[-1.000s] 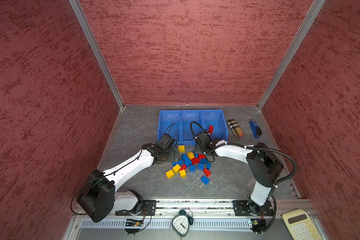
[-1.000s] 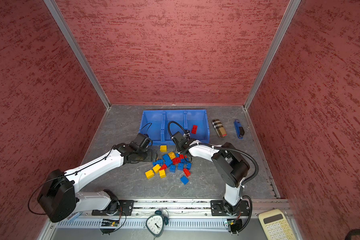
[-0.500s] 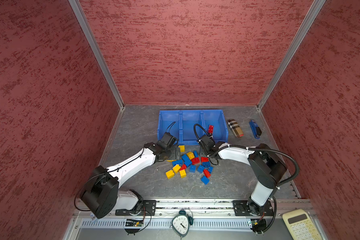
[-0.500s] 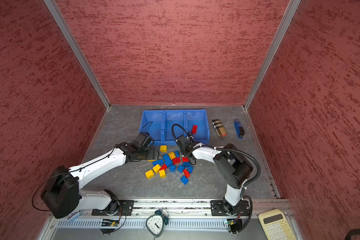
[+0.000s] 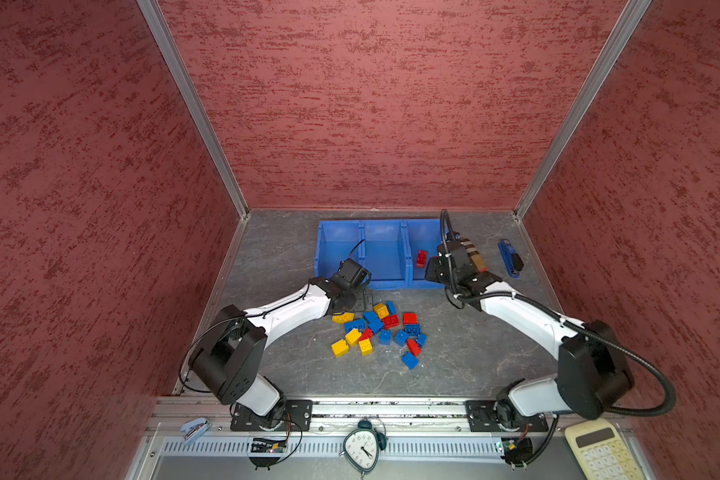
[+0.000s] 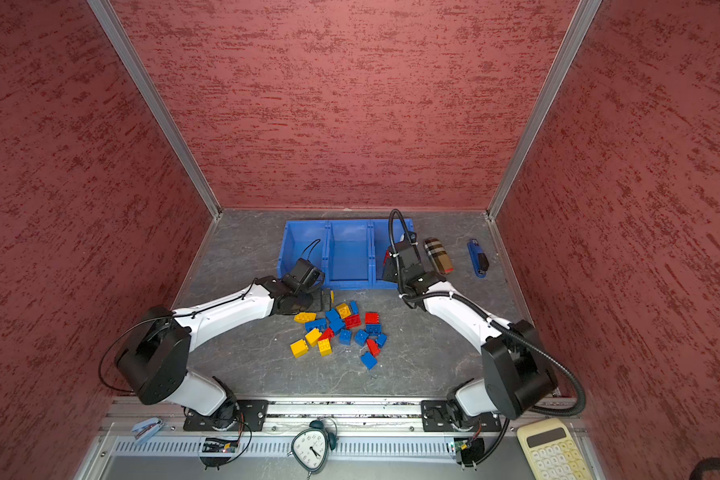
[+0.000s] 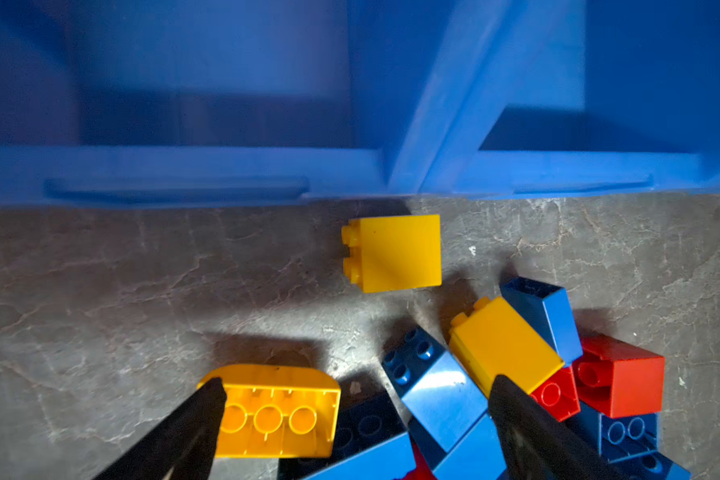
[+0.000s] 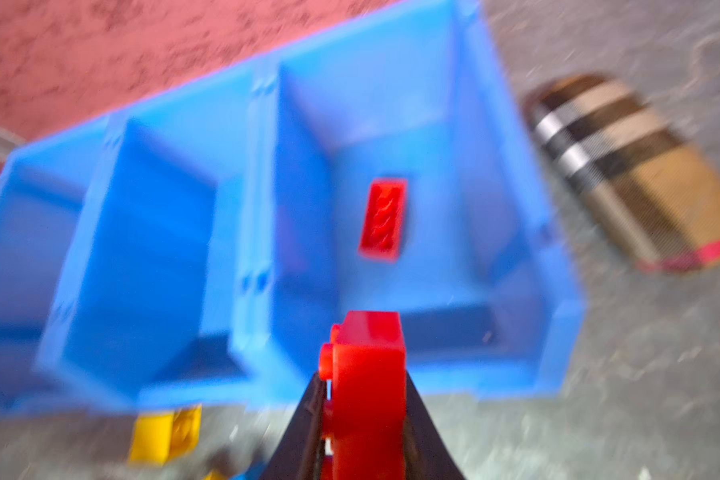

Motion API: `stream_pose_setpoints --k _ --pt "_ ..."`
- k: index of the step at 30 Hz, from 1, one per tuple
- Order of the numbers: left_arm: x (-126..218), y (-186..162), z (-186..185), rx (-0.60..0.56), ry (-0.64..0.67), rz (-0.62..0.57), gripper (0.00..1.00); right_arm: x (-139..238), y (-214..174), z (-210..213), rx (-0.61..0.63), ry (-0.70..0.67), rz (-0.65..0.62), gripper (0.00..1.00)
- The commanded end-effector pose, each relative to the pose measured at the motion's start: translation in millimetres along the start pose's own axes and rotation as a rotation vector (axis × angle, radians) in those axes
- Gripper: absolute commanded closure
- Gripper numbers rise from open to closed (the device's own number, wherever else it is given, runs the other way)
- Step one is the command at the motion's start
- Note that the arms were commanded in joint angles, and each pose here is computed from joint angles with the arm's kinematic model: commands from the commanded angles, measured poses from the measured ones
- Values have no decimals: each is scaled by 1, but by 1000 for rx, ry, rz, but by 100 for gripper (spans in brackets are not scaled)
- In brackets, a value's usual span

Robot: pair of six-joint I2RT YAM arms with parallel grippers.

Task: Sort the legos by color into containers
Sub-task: 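Lift the red brick into the same compartment and open the right gripper, then grasp a yellow brick by the bin with the left gripper while the right withdraws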

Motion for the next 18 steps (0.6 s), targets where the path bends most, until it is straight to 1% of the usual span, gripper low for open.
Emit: stream_pose_setpoints --k 1,6,10,12,15,18 --pt "-4 9 -9 12 4 -23 1 -29 22 11 82 77 -4 80" --pt "-13 11 -13 8 67 -25 1 -73 39 15 151 48 14 78" --pt "-18 12 -15 18 79 -33 1 -94 41 26 132 145 64 74" --pt "-19 11 -16 21 81 -35 1 -98 40 31 128 186 82 66" --pt "-20 12 -18 24 78 -38 1 -100 40 33 124 201 91 55" --pt "-21 13 -19 22 74 -43 1 -90 41 35 123 215 89 44"
Point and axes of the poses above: each gripper's point midway between its finger pads, its own x axis back along the fingers, its own z axis along the line the jaws close on, y = z × x, the point moved 6 cm from there along x, back along the fingers, and after that the axes turned 10 degrees about -x, right-handed, at the moved point
